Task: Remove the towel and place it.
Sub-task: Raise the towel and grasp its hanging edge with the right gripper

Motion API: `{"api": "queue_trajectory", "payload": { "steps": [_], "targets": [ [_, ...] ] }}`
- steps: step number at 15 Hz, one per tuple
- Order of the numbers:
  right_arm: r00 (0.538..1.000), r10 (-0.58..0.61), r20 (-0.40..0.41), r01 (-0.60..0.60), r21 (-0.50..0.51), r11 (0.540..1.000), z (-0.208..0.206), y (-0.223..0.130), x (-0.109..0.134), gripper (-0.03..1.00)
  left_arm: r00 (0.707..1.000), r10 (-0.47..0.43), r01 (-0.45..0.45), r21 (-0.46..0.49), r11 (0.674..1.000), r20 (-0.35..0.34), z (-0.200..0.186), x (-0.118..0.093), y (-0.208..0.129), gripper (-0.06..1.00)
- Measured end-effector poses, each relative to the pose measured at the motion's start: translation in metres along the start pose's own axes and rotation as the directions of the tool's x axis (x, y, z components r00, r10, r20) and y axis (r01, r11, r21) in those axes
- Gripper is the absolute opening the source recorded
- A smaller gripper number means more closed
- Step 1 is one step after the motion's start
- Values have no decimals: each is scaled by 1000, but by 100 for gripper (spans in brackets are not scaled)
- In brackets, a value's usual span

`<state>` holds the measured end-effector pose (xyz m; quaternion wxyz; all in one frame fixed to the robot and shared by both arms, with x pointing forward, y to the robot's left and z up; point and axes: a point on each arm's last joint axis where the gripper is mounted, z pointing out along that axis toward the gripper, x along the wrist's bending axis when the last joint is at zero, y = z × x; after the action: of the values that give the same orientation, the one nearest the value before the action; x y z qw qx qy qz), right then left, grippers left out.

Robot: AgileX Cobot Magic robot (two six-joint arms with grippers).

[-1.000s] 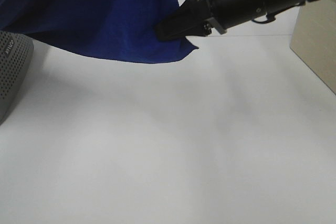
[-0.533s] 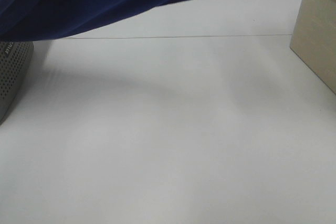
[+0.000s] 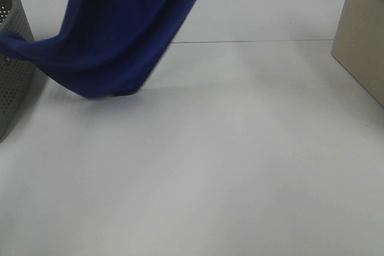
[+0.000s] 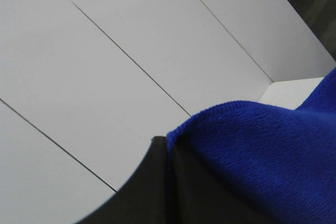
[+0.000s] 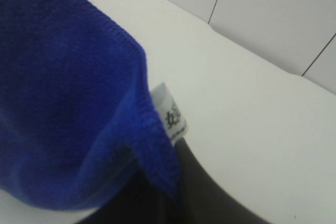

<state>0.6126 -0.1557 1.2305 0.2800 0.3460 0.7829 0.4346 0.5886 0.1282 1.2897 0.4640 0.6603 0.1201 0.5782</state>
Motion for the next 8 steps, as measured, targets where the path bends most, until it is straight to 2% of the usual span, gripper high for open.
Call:
{"api": "queue_trajectory", "payload": {
  "steps": [2, 3, 4, 8],
  "targets": [
    [998, -20, 63, 23, -54, 998, 12, 3, -8, 2, 998, -9, 7, -30, 1000, -63, 9, 4, -7, 0],
    [989, -36, 142, 55, -133, 990, 22, 7, -17, 2, 989, -22, 10, -87, 996, -145, 20, 3, -13, 0],
    [984, -37, 177, 69, -177, 982, 27, 10, -21, 2, 982, -29, 8, -116, 993, -186, 26, 2, -17, 0],
    [960, -44, 277, 128, -293, 948, 37, 16, -30, 2, 953, -46, -12, -189, 982, -299, 45, -4, -32, 0]
  ]
}}
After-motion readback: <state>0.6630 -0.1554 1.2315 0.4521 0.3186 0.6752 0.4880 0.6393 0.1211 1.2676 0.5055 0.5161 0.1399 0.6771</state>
